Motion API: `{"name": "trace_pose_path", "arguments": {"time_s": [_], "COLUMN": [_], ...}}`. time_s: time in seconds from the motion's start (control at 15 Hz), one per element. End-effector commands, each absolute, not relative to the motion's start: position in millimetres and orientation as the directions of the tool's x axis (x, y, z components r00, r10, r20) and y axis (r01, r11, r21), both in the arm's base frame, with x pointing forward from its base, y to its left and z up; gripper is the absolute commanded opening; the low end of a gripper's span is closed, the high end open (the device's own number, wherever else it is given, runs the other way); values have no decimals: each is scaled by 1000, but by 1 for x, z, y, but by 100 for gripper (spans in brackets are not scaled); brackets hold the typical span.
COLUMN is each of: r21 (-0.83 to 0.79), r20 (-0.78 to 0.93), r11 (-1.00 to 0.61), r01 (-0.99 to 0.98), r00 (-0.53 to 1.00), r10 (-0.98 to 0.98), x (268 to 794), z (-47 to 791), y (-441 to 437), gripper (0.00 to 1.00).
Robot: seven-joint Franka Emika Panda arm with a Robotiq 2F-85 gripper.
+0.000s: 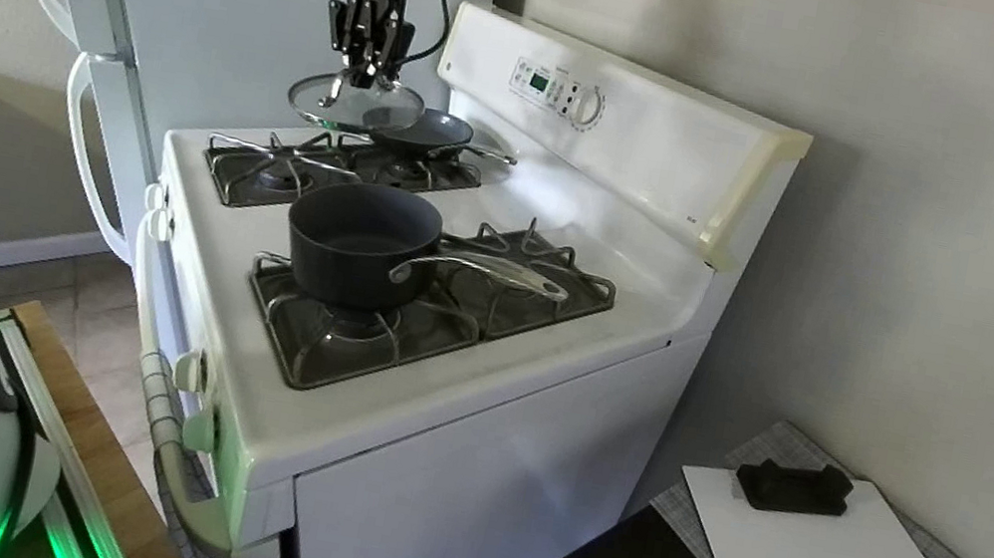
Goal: Put the lid on the pot
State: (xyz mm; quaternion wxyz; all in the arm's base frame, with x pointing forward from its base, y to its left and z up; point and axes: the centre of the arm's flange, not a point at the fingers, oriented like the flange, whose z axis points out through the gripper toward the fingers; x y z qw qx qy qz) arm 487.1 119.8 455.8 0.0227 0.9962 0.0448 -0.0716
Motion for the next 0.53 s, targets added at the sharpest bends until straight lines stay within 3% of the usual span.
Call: {"name": "trace_pose_path", "arguments": {"time_s": [0.0,0.47], "r21": [44,77], "r20": [-159,-166], "r11": [-993,-994], "r01": [114,79], "r00": [982,984], "r10": [105,65], "x": [477,444], "z": [465,444], "y": [86,31], "gripper": [0,0]}}
